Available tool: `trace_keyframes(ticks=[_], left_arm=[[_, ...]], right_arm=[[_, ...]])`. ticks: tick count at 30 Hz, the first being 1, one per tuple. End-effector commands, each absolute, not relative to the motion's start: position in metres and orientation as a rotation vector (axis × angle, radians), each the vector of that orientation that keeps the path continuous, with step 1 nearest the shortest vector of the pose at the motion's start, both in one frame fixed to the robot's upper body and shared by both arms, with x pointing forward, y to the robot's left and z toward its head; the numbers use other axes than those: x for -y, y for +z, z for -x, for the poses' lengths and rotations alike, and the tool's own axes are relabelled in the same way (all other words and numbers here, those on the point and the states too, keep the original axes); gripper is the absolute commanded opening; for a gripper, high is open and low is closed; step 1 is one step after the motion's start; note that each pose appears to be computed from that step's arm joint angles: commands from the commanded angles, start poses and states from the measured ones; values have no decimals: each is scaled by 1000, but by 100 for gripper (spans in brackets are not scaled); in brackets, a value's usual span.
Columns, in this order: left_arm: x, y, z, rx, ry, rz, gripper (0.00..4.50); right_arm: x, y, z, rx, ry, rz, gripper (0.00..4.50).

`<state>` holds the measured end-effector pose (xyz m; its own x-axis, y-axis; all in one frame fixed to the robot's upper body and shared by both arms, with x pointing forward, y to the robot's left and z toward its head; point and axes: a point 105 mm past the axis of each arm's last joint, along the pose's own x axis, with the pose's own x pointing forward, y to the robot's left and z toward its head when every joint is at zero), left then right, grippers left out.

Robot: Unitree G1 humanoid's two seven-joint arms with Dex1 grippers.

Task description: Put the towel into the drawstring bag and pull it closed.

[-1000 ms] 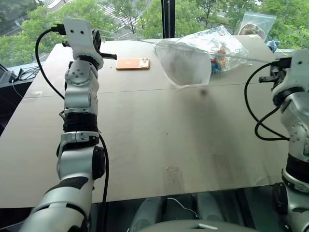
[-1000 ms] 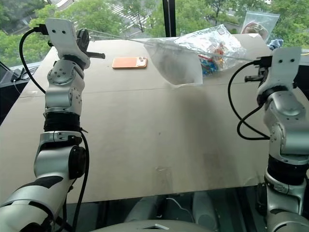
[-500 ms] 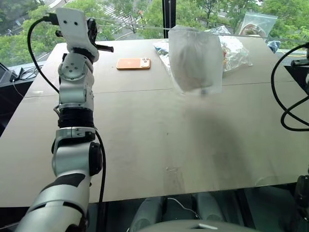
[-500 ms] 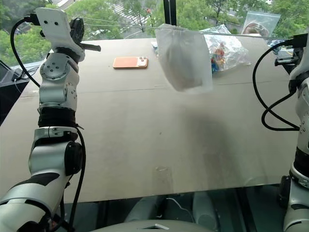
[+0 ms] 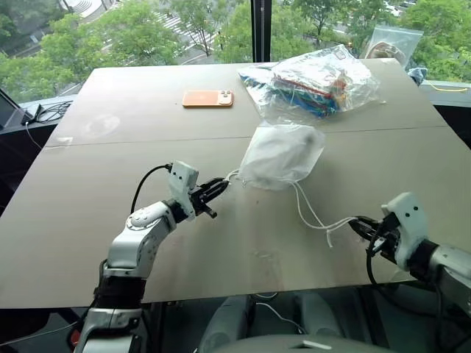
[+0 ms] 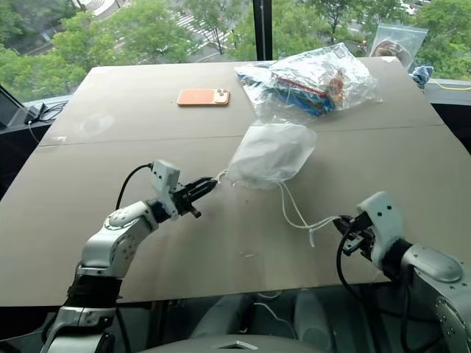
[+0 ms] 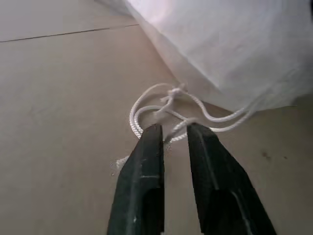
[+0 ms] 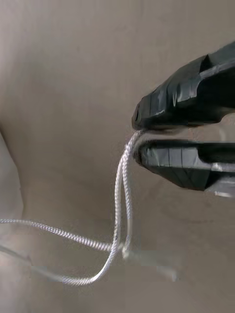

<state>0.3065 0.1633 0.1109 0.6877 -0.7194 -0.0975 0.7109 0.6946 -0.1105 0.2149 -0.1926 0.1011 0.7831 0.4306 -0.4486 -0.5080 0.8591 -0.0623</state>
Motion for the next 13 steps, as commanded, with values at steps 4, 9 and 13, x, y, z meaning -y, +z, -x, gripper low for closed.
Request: trace_keyframes(ticks=[4, 9, 13], left_arm=[[-188, 144, -276, -100, -843, 54, 377], [-202, 154, -267, -71, -751, 51, 446], [-218, 160, -275, -19, -626, 58, 446]], right_arm=[[212, 136, -191, -248, 491, 219, 339], [216, 169, -181, -101, 515, 242, 415], [224, 174, -186, -50, 467, 305, 415]])
